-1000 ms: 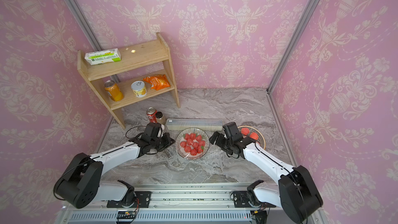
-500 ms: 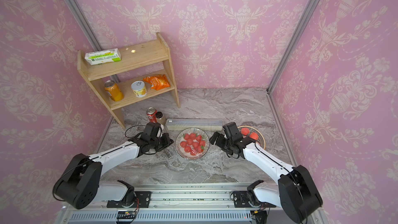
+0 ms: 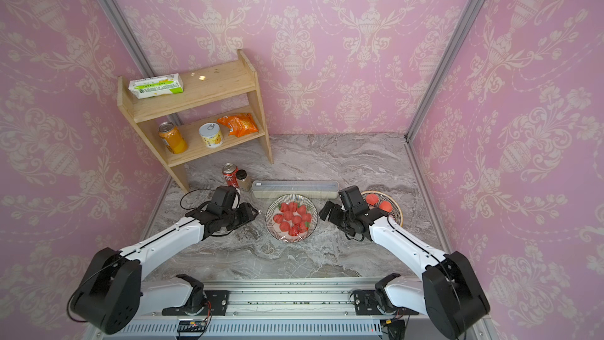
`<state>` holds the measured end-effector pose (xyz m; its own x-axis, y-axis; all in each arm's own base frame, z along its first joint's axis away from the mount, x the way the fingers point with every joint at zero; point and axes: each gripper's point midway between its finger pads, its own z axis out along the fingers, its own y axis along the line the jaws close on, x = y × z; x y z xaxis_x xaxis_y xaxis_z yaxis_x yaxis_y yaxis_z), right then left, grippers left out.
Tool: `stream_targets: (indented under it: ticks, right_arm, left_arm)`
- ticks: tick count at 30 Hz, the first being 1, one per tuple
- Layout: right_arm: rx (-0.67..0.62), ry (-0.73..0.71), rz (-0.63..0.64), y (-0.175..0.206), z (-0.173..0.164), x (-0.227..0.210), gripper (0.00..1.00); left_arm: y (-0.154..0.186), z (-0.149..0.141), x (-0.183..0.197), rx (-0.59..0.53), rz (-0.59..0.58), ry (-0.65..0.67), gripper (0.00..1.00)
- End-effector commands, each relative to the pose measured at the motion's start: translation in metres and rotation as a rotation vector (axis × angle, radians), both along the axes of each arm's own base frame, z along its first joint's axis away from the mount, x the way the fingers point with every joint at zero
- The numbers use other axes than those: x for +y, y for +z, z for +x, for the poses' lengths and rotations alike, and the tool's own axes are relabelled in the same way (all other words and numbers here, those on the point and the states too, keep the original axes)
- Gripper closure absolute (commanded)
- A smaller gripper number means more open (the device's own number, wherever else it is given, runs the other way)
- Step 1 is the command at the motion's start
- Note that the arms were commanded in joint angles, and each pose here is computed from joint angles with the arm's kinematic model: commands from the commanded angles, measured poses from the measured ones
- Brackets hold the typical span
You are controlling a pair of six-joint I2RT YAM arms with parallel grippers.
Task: Wrap the plate with plastic wrap
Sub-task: Cover the plate with plastic wrap.
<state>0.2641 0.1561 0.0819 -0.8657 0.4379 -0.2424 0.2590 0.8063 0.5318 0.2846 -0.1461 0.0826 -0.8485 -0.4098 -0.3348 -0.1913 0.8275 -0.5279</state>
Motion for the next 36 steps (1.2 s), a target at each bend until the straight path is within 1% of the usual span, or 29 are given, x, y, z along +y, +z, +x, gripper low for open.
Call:
stream_targets:
  ticks: [1,3,4,5,9,16,23,29,36]
  right_arm:
    - [-0.035,0.02,-0.009,0.01,0.003,-0.002,0.0]
    - [-0.045,0.032,0.0,0.014,0.005,0.002,0.0]
    - [-0.046,0.033,-0.001,0.015,0.006,0.002,0.0]
    - [-0.043,0.033,-0.002,0.015,0.006,0.002,0.0]
    - [-0.044,0.035,0.0,0.015,0.009,0.004,0.0]
    - [-0.044,0.04,-0.001,0.015,0.009,0.004,0.0]
    - [-0.04,0.066,0.013,0.015,0.009,0.01,0.0]
    - [-0.036,0.087,0.016,0.015,0.013,0.015,0.0]
    - [-0.043,0.136,0.021,0.018,0.023,0.035,0.0]
  left_arm:
    - [0.03,0.005,-0.005,-0.043,-0.018,-0.031,0.43]
    - [0.036,0.006,-0.022,-0.044,-0.077,-0.056,0.41]
    - [0.048,0.013,-0.032,-0.071,-0.104,-0.069,0.41]
    - [0.05,0.014,-0.041,-0.074,-0.114,-0.083,0.4]
    - [0.036,0.019,-0.062,-0.047,-0.119,-0.123,0.36]
    - [0.008,0.025,-0.061,-0.013,-0.037,-0.14,0.32]
    - [-0.009,0.023,-0.064,0.019,-0.055,-0.138,0.31]
    - [-0.019,0.024,-0.074,0.042,-0.117,-0.134,0.31]
    - [-0.03,0.023,-0.073,0.068,-0.101,-0.136,0.31]
